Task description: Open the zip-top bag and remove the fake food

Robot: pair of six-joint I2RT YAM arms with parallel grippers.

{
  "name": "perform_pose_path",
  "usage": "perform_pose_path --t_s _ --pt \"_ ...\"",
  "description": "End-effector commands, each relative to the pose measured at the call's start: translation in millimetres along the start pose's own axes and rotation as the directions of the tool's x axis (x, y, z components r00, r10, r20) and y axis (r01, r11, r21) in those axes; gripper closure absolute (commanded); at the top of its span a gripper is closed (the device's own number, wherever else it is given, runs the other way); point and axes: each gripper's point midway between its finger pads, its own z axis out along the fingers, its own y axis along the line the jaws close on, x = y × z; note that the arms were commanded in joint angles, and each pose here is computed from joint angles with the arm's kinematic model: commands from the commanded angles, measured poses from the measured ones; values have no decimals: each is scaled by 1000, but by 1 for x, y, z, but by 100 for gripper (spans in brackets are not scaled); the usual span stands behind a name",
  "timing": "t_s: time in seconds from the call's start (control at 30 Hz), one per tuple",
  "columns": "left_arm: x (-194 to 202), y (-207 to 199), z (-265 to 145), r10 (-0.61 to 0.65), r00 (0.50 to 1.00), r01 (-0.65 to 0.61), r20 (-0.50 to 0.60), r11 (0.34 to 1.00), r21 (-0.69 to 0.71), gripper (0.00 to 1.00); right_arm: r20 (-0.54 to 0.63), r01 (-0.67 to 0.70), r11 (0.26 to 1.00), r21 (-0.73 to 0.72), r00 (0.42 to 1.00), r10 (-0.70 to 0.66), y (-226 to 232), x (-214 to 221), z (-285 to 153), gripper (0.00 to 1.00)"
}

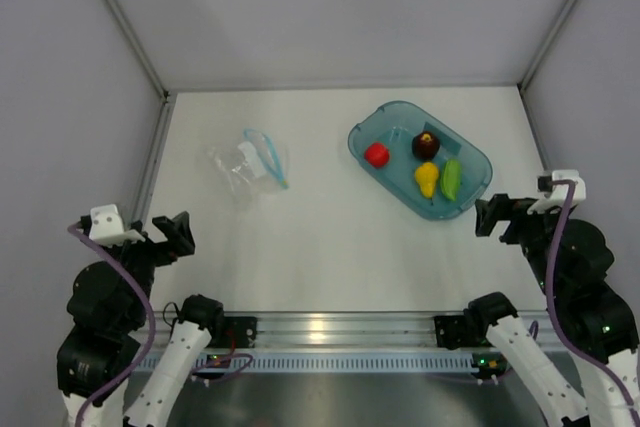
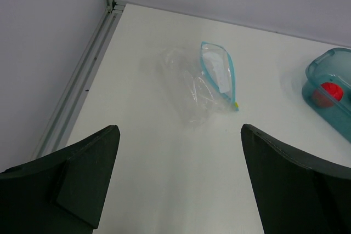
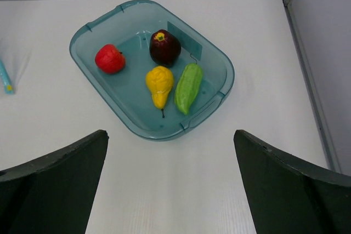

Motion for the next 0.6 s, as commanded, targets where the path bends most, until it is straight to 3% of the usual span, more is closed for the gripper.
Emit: perform_pose_path --t_s 0.0,0.17,0.57 --pt "-4 6 -23 14 1000 -14 27 1000 19 2 49 18 997 69 999 -21 -18 -3 -14 1" --pt "-7 15 -35 -5 998 5 68 1000 2 2 86 19 998 56 996 -24 -19 -8 -25 1" --pt "-4 14 -29 -7 999 7 50 1000 -10 2 38 37 998 49 999 -39 -15 -3 -14 1"
